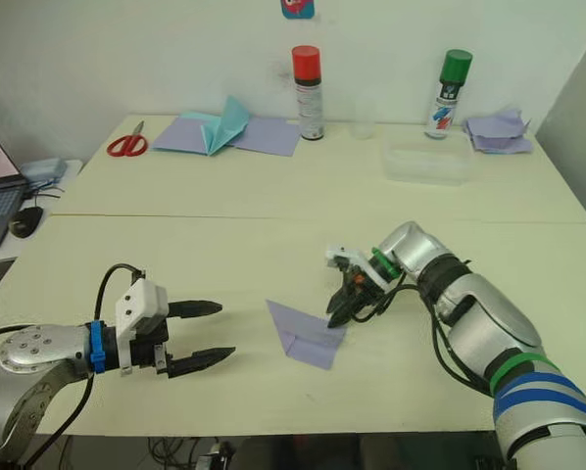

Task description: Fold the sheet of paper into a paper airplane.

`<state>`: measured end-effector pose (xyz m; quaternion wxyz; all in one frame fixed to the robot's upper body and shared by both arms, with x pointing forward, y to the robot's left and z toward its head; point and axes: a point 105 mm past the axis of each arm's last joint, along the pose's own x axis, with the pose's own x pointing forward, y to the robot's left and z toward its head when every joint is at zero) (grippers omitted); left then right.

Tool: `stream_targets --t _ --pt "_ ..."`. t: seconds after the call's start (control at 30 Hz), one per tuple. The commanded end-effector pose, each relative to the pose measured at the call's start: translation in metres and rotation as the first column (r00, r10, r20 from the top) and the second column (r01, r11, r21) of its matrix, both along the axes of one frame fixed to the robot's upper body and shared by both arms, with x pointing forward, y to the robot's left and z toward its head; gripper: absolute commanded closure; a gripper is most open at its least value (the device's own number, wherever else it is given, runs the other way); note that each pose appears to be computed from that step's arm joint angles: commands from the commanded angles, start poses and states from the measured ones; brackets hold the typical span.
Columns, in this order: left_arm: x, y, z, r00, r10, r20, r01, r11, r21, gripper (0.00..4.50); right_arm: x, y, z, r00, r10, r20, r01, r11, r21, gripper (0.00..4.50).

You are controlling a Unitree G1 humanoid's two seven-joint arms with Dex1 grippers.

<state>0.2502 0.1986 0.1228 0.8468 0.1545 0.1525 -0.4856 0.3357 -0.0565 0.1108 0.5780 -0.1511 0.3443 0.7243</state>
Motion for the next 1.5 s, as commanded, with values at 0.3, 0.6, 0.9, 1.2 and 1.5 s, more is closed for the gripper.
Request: stream_targets --t 0.3,0.6,0.9,1.2,1.5 --pt "0.031 -0.022 0.002 0.937 -0.295 0.189 0.256 0.944 0.207 0.00 -0.038 -0.014 0.046 0.955 -0.110 0.274 0.021 0.951 0.310 0.46" --pt "0.022 -0.032 0.012 0.847 -0.485 0.218 0.427 0.864 0.266 0.00 -0.086 -0.008 0.002 0.877 -0.210 0.431 0.027 0.919 0.394 0.46" --pt "0.012 -0.022 0.010 0.861 -0.479 0.173 0.423 0.862 0.280 0.00 -0.071 0.016 -0.004 0.804 -0.327 0.497 0.054 0.871 0.488 1.02" --pt "0.002 -0.019 0.007 0.889 -0.425 0.169 0.374 0.889 0.263 0.00 -0.069 0.011 -0.010 0.796 -0.256 0.549 -0.035 0.886 0.462 4.41" --pt "-0.001 -0.018 0.013 0.907 -0.378 0.185 0.332 0.913 0.238 0.00 -0.074 0.007 -0.014 0.812 -0.195 0.550 -0.066 0.906 0.419 4.46"
